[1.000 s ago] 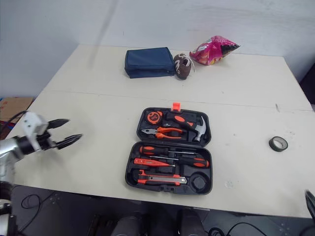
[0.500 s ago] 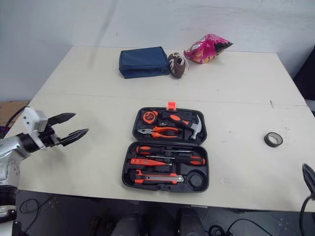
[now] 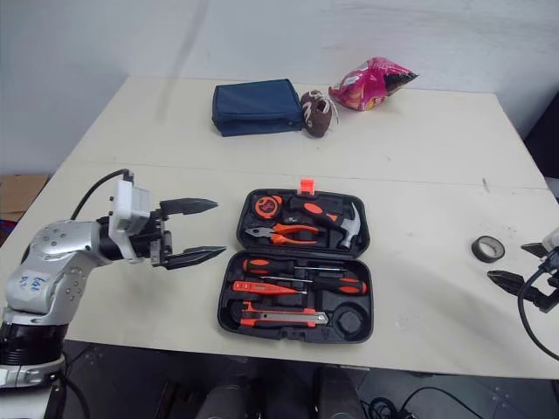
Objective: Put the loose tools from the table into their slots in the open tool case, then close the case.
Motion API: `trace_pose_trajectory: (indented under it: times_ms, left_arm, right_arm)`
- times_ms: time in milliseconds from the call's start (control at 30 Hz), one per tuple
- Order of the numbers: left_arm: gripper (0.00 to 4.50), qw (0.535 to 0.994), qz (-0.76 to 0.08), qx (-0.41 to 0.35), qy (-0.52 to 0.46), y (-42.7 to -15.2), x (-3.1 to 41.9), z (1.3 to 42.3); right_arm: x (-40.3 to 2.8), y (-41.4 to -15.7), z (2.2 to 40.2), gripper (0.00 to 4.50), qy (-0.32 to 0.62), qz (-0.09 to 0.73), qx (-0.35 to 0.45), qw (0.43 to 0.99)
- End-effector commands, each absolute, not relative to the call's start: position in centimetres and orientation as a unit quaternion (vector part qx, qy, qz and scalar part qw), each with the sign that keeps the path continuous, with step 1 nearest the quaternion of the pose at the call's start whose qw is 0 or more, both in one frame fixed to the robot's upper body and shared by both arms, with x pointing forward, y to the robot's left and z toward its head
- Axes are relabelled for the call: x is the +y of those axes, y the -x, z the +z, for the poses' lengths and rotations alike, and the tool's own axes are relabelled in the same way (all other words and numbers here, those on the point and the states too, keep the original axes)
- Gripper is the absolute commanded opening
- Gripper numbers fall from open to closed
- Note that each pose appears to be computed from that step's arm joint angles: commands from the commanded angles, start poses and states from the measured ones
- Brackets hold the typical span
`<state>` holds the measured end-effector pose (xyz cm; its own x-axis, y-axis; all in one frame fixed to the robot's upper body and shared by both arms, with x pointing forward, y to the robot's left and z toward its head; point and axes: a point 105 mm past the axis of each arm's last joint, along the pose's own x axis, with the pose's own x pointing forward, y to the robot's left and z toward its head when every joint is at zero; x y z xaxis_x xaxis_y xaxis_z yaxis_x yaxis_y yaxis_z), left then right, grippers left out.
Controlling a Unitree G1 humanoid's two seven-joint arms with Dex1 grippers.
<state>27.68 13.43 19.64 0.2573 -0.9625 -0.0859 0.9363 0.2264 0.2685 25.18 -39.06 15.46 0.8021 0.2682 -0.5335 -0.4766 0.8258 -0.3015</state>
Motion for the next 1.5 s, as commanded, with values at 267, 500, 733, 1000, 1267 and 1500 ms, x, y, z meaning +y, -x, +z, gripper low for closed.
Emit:
trace_pose_trajectory:
  times_ms: [267, 500, 733, 1000, 1267, 1500]
  left_arm:
    - [4.46, 0.713, -0.691, -0.065, -0.104, -24.1, 9.2, 20.5]
    - [4.46, 0.714, -0.689, -0.07, -0.099, -23.8, 9.0, 20.9]
    - [4.46, 0.712, -0.69, -0.069, -0.109, -23.7, 9.2, 20.9]
    - [4.5, 0.71, -0.691, -0.067, -0.116, -23.7, 9.5, 21.0]
    - [4.5, 0.692, -0.702, -0.093, -0.144, -23.3, 9.6, 21.1]
    - [4.5, 0.674, -0.716, -0.08, -0.161, -23.1, 10.0, 20.7]
  right_arm:
    - [-39.3, -28.5, 15.1, 4.5, 0.22, 0.237, 0.271, 0.906]
    - [-38.5, -29.7, 13.6, 4.5, 0.197, 0.252, 0.305, 0.897]
    - [-38.7, -30.4, 12.5, 4.5, 0.198, 0.243, 0.329, 0.891]
    - [-38.9, -31.2, 13.3, 1.03, 0.205, 0.234, 0.317, 0.896]
    - [-34.0, -31.9, 18.2, 0.05, 0.278, 0.354, 0.231, 0.863]
    - [-22.4, -26.7, 19.2, 0.05, 0.278, 0.581, 0.177, 0.744]
